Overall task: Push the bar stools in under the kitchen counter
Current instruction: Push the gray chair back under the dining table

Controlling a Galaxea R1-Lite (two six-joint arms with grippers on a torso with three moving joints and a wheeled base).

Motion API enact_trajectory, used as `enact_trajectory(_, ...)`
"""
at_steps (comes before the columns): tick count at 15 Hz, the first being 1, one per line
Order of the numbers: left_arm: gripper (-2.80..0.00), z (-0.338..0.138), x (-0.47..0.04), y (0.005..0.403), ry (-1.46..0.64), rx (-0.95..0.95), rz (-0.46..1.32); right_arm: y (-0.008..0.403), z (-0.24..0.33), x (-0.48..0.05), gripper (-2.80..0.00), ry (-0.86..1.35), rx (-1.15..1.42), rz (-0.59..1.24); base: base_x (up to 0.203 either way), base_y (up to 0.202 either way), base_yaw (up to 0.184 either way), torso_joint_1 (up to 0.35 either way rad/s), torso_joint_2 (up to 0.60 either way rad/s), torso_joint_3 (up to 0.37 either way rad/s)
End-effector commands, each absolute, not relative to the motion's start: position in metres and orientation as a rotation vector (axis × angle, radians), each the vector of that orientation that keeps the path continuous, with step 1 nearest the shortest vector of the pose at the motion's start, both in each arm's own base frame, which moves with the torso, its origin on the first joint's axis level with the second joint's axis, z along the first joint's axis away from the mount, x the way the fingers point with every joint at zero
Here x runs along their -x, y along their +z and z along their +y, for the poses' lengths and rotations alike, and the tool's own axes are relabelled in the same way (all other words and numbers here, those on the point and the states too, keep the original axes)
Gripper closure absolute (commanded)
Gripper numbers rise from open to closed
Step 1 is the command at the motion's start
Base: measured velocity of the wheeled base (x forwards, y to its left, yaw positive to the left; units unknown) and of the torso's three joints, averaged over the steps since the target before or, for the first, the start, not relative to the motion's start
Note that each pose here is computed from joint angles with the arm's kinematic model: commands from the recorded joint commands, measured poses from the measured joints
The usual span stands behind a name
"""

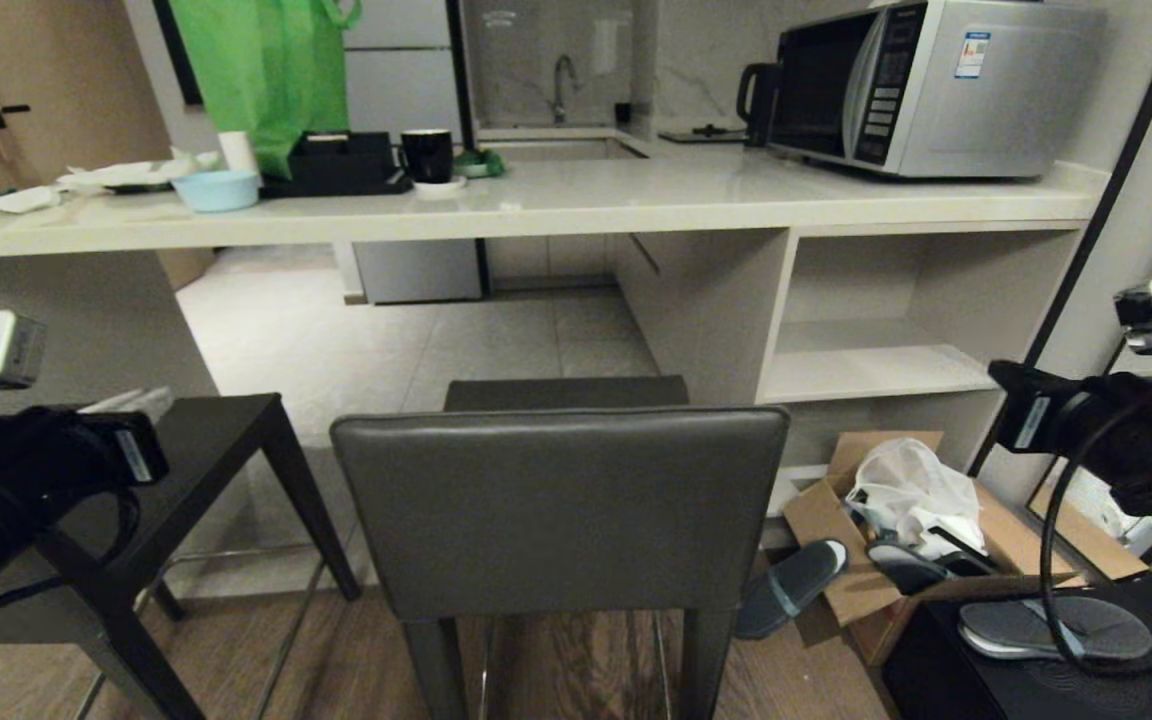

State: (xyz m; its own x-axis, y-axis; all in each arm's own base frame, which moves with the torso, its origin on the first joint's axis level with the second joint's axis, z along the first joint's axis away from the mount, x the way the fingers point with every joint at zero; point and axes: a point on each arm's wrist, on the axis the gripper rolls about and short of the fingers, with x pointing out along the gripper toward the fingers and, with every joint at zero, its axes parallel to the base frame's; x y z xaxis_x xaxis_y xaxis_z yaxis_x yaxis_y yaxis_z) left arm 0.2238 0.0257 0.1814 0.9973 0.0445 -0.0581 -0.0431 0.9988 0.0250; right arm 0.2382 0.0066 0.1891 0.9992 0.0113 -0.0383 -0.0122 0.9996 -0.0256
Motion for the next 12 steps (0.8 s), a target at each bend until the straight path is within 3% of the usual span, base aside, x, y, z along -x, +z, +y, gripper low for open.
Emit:
enact_trajectory(1,0.0,0.02,-0.179,0.216,0.043,-0.031,-0.039,0.226,0.005,-0.188,0.0,0.011,0.023,-0.066,0.0,0.0,0.0,0.0,0.0,0.0)
enact_trajectory(6,0.0,0.006,-0.076,0.234,-0.002,-0.037,-0.118,0.242,0.004,-0.081,0.0,0.069,0.03,-0.115,0.0,0.0,0.0,0.0,0.0,0.0)
enact_trajectory(12,0.0,-0.009,0.037,0.205,-0.262,-0.055,-0.163,0.228,0.0,0.035,0.0,0.154,0.053,-0.159,0.0,0.0,0.0,0.0,0.0,0.0)
